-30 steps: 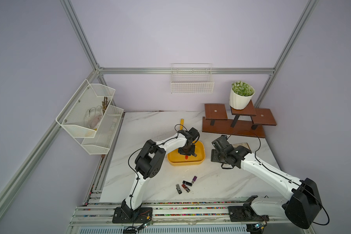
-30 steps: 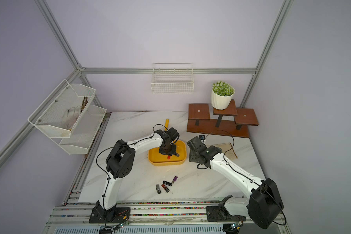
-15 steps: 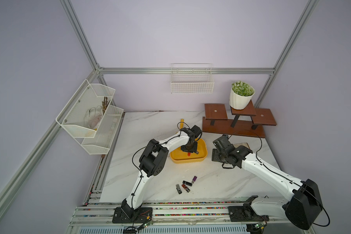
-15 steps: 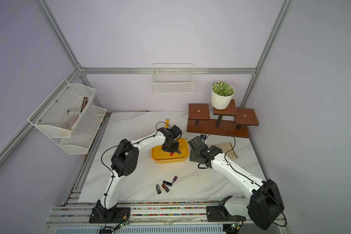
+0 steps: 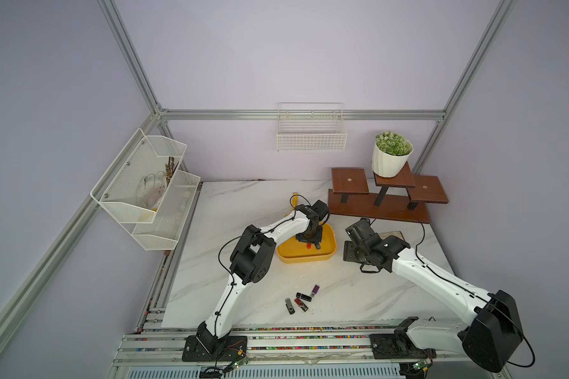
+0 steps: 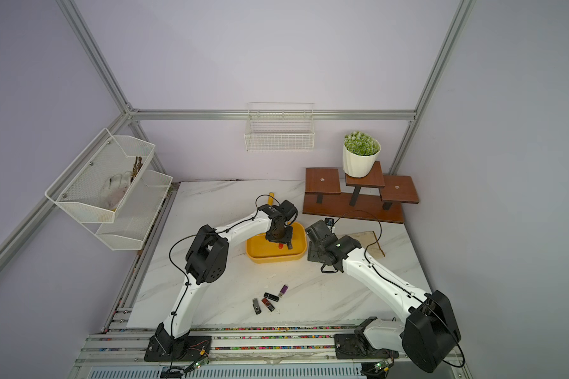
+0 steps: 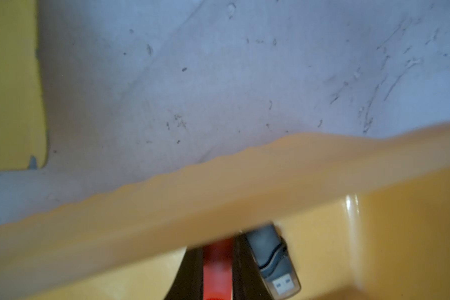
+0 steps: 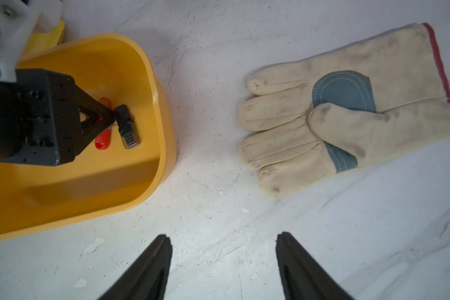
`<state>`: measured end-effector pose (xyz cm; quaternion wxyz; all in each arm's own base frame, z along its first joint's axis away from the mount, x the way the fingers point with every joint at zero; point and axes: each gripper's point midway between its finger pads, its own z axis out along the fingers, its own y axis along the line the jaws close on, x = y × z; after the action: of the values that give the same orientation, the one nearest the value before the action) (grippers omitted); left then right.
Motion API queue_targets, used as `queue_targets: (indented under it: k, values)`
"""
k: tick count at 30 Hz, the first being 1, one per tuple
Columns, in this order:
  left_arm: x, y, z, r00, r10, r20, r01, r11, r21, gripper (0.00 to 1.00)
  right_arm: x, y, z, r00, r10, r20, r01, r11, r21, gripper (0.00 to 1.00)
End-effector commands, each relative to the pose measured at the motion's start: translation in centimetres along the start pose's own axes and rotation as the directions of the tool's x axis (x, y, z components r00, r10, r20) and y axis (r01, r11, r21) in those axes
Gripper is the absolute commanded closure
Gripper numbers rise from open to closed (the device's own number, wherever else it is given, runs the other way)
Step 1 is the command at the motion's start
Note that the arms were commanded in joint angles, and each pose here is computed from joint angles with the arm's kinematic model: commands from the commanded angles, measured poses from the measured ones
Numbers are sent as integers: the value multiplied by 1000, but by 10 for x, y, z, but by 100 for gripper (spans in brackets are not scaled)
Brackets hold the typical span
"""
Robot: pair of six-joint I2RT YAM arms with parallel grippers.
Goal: Put the usb flash drive into the storage box
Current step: Place the USB flash in the storage box, then pick up the USB flash from the center of the board.
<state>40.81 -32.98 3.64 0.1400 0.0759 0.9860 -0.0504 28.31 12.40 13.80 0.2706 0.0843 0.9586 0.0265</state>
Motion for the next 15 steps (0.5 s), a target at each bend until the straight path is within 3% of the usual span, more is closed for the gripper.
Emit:
queue_targets:
  k: [1, 4, 6, 8, 10, 15]
  values:
    - [-11, -2, 2, 1000, -4, 22, 4, 1000, 13, 100, 5, -6, 1, 1000, -4, -14, 4, 1000, 15, 30]
    - [-13, -3, 2, 1000, -6, 26, 5, 1000, 12, 100, 4, -6, 1, 1000, -4, -11, 5, 1000, 13, 30]
    - [-13, -3, 1, 1000, -3, 27, 3, 1000, 16, 93, 4, -6, 1, 1000, -5, -10, 5, 1000, 16, 30]
    - [-13, -2, -2, 1000, -2, 30, 2, 1000, 11, 72, 4, -6, 1, 1000, -8, -11, 8, 1000, 16, 30]
    - [-13, 0, -5, 999, 5, 33, -5, 1000, 5, 60, 6, -3, 2, 999, -33, -30, 34, 999, 4, 30]
    - [-12, 7, -13, 999, 15, 33, -14, 1000, -10, 48, 18, 4, 7, 994, -61, -91, 59, 998, -26, 30]
